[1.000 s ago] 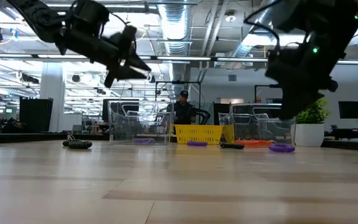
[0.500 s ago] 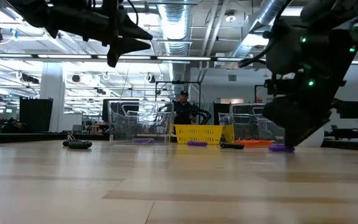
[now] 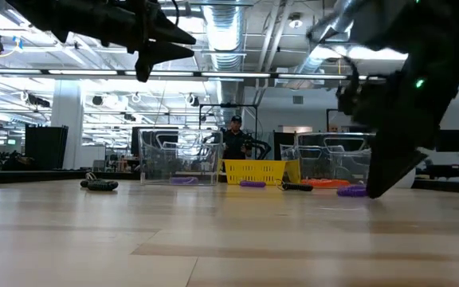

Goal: Sort spring keychains
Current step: Put the bottom purple spring keychain into the left transparent bin

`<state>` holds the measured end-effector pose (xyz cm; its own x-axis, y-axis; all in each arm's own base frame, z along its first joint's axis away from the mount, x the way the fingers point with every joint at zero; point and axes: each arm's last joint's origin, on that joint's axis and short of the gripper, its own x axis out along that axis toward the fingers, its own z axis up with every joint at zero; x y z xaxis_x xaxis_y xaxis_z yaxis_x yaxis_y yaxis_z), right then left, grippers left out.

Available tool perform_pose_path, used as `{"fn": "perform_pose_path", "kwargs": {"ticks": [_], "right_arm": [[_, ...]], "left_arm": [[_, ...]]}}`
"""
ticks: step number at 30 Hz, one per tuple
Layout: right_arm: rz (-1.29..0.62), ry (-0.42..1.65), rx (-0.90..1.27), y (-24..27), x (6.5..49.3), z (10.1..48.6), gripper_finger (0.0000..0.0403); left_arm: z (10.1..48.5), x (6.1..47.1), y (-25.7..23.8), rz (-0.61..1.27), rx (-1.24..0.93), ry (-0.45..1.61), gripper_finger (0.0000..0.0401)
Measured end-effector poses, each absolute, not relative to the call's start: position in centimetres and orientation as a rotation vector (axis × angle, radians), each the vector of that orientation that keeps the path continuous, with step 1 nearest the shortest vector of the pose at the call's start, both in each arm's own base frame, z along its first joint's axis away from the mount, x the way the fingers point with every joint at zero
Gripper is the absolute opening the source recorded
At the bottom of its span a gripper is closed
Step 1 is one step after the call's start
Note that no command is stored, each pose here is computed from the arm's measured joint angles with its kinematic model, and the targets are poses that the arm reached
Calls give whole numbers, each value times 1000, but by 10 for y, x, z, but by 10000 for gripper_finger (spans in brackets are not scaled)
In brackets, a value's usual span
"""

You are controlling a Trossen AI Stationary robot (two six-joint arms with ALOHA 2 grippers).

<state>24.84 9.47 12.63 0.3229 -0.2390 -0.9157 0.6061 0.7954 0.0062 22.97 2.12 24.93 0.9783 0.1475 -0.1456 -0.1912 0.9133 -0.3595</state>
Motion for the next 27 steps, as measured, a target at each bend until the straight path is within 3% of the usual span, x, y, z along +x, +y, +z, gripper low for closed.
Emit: {"fn": "perform_pose_path", "kwargs": {"ticks": [5, 10, 27], "right_arm": [[-352, 1121, 355, 119, 247, 130, 81], [-308, 1129, 320, 134, 239, 130, 81], [-490, 1129, 123, 114, 233, 128, 82]], "left_arm": [[247, 231, 12, 211, -367, 121, 112], [241, 237, 0, 210, -379, 137, 112], [197, 261, -41, 199, -424, 268, 112]]}}
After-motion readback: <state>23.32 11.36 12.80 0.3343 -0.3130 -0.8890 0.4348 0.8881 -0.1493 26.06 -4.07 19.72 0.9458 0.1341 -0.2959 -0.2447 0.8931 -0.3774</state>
